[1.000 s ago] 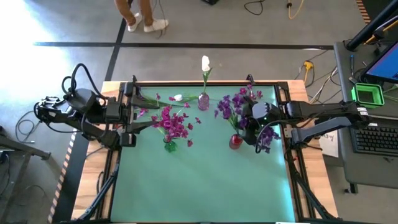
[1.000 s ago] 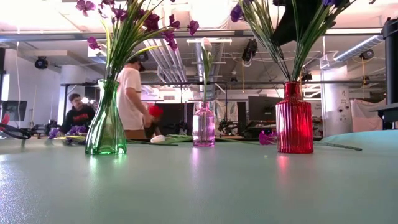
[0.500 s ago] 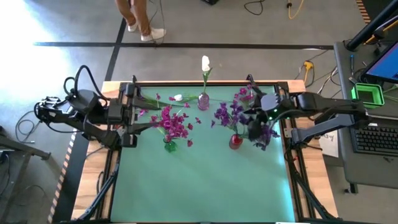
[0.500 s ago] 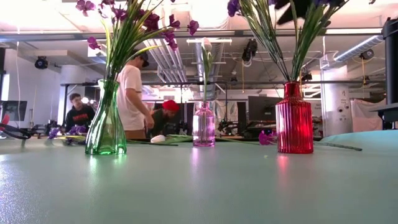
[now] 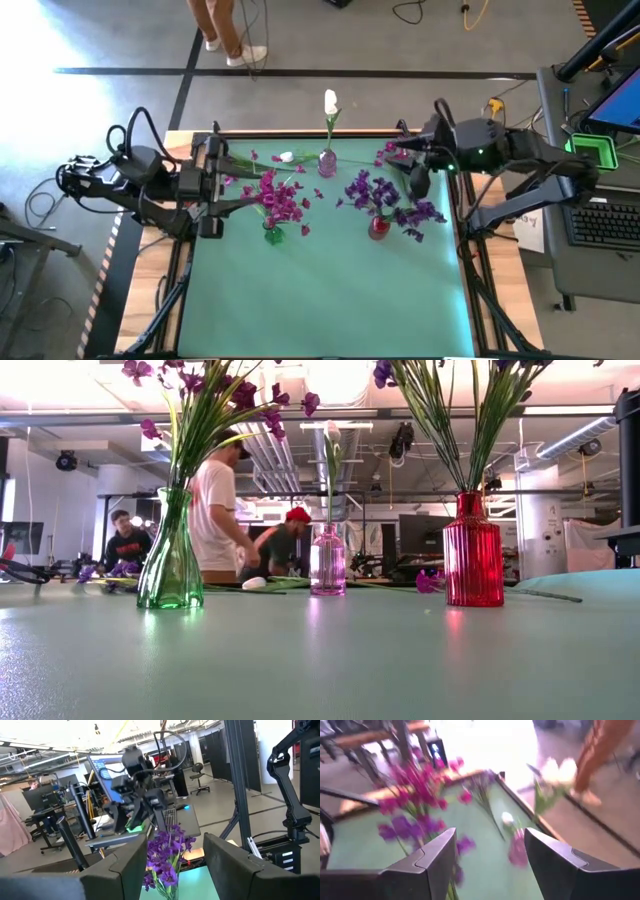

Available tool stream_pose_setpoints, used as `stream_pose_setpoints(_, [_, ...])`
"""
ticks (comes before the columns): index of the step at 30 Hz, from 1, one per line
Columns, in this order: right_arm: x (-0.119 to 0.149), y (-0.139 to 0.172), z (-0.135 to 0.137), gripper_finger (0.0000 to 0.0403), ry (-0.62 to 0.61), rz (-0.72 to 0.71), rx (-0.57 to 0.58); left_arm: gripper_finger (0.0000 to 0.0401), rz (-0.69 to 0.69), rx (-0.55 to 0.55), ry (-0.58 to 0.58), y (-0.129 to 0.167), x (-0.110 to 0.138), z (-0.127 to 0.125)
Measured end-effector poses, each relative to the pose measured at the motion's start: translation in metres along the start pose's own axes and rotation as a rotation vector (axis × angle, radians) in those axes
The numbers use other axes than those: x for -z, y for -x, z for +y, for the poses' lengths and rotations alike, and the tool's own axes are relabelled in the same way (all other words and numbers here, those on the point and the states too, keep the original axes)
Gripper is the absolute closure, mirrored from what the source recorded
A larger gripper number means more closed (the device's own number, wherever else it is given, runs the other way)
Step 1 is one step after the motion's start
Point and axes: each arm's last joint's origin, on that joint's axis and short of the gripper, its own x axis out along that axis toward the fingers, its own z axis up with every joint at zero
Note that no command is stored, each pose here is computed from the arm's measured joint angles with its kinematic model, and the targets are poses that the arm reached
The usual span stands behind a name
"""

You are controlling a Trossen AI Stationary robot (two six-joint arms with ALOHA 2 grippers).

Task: Sort flowers into vase by color
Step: Put the bottom violet flowers into the red flower vase

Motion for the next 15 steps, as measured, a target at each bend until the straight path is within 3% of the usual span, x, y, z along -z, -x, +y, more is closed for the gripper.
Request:
stream_pose_setpoints(6, [-0.014, -0.028, 0.014, 0.0177, 0.079, -0.046, -0.066, 0.022, 0.006, 0.002, -0.002, -0.002, 0.001, -0.001])
stream_pose_setpoints(15, [0.004, -0.096, 0.037, 0.0177, 0.14, 0.148, -0.172, 0.022, 0.012, 0.004, -0.003, -0.002, 0.002, -0.001])
